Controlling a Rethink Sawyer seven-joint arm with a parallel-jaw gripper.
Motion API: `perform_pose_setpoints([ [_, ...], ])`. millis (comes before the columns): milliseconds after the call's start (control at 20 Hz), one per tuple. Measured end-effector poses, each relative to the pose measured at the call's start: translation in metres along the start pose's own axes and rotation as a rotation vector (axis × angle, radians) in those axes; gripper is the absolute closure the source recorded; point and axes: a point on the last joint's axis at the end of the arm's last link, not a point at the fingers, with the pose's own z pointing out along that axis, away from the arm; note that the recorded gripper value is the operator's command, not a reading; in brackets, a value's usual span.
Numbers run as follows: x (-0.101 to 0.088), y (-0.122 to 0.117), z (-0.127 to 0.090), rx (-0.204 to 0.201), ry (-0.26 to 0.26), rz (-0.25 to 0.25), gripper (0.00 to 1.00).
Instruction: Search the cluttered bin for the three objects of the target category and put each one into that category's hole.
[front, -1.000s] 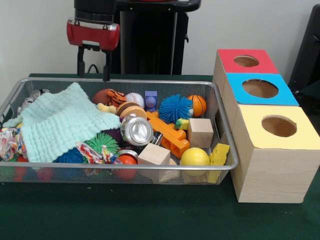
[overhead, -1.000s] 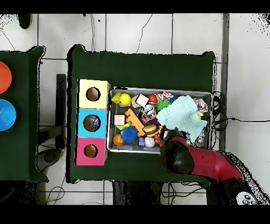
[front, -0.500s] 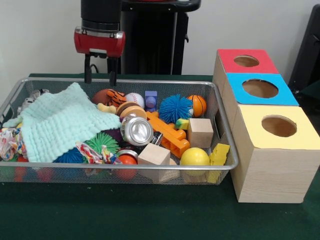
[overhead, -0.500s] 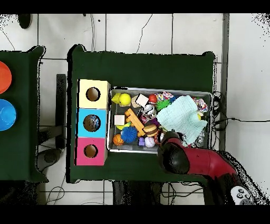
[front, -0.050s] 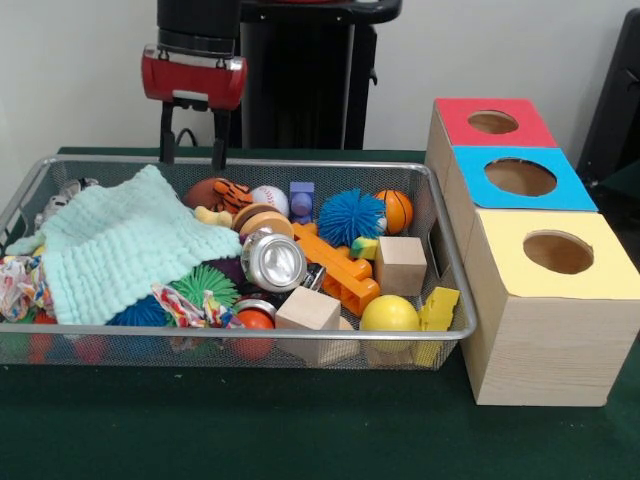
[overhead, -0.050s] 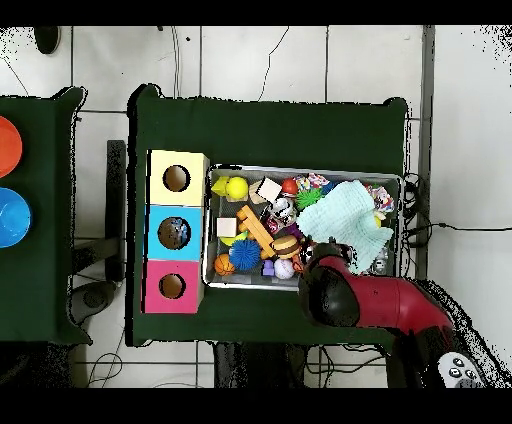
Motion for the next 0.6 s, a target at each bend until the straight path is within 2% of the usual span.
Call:
perform_pose_setpoints([
  [250, -0.018, 0.011, -0.024, 0.065, -0.042, -0.059, 0.00],
  [450, -0.026, 0.014, -0.034, 0.106, -0.073, -0.088, 0.00],
  [500, -0.030, 0.016, -0.038, 0.138, -0.111, -0.109, 0.00],
  [600, -0.031, 0.016, -0.040, 0.154, -0.137, -0.117, 0.00],
])
